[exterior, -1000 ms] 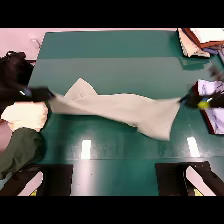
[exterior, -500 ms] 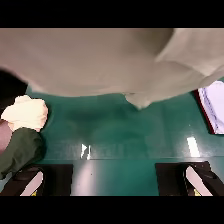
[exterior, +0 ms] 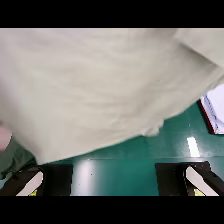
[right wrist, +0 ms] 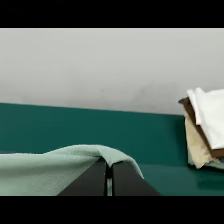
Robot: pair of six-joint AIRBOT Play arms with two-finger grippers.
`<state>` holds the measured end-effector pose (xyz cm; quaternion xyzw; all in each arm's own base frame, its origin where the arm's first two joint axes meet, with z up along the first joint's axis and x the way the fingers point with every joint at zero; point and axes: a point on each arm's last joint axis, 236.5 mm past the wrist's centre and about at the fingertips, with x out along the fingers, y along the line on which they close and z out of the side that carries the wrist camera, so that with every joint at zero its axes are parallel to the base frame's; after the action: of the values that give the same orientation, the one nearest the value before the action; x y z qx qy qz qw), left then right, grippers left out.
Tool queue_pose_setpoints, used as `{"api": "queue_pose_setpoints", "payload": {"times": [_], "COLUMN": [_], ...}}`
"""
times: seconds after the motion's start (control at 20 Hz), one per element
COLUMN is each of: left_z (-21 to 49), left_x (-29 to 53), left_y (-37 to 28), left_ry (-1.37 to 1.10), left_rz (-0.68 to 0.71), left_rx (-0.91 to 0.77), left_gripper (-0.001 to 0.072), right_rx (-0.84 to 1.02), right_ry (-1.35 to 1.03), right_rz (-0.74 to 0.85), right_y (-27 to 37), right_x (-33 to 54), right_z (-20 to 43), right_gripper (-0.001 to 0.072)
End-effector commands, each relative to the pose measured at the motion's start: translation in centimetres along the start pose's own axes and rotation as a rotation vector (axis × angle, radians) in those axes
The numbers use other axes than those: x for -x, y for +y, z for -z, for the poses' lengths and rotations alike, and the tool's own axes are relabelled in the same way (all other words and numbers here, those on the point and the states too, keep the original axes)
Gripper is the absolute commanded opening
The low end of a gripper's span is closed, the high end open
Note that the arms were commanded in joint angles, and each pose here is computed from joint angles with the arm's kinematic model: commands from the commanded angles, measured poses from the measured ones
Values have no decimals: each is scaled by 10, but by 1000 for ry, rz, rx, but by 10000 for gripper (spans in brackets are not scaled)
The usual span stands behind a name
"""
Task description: Fold the shirts.
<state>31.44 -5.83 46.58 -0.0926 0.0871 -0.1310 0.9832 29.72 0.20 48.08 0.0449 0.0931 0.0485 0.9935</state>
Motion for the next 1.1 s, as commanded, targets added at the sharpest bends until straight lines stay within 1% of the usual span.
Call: {"api": "queue_pose_setpoints", "payload": {"times": [0.0, 0.2, 0.3, 0.4, 0.5, 0.55, 0.65, 0.8, 0.9, 1.05], "left_z": [121, 260, 314, 348, 360, 361, 358, 353, 361, 388], "left_x": [-95, -172, -199, -226, -252, -263, -277, -283, -275, -246], "left_y": [41, 91, 110, 121, 121, 125, 135, 139, 133, 120], "left_ry": [376, 720, 827, 860, 816, 782, 721, 690, 742, 912], "left_rz": [-3, -60, -80, -67, -30, -34, -59, -67, -45, 11], "left_rx": [148, 280, 328, 343, 383, 405, 406, 400, 388, 342], "left_gripper": [22, 23, 23, 23, 23, 22, 23, 23, 23, 22], "right_rx": [-109, -247, -300, -309, -333, -340, -334, -300, -247, -179], "right_ry": [242, 751, 911, 989, 971, 950, 915, 840, 821, 937], "right_rz": [-42, -114, -113, -87, -70, -66, -61, -60, -72, 2], "right_y": [-23, -37, -43, -52, -62, -67, -74, -81, -82, -99], "right_x": [-78, -169, -204, -236, -270, -284, -306, -326, -324, -293], "right_z": [68, 230, 301, 352, 375, 378, 375, 351, 340, 366], "right_gripper": [9, 10, 10, 9, 9, 10, 10, 10, 10, 10]}}
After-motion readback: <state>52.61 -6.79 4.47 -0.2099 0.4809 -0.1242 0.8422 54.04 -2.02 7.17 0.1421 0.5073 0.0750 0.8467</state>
